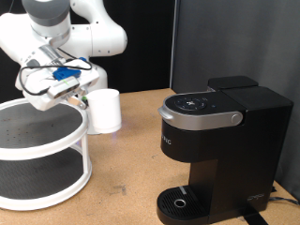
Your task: Make a cup of coffee with the keurig machine
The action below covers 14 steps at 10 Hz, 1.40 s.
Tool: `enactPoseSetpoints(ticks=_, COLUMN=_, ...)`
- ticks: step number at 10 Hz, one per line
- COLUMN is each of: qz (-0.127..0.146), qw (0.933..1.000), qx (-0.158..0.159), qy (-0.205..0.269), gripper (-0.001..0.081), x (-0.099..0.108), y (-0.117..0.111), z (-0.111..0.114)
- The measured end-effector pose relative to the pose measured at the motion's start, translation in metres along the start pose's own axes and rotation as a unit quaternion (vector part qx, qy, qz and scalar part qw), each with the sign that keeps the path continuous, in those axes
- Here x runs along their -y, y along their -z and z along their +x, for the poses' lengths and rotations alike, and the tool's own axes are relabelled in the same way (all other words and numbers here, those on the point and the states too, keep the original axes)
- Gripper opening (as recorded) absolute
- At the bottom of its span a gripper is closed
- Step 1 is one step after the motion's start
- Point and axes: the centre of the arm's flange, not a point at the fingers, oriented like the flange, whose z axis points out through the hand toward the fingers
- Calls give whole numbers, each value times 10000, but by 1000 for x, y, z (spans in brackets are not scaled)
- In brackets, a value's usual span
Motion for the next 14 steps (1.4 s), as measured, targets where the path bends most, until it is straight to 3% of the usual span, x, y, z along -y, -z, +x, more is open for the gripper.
enactPoseSetpoints(ticks=3, qz=35, qw=10000, qx=51, qy=40, gripper=67, x=1, y=-6, z=4)
enactPoseSetpoints(ticks=5, qz=-25, qw=9993, qx=378, qy=59, gripper=67, x=2, y=-12, z=1)
enactPoseSetpoints(ticks=9, qz=-415, qw=9971, qx=635, qy=-39, gripper=67, x=0, y=-51, z=-9)
enactPoseSetpoints(ticks=14, qz=-585, qw=9956, qx=707, qy=173, gripper=67, x=-9, y=-92, z=-35)
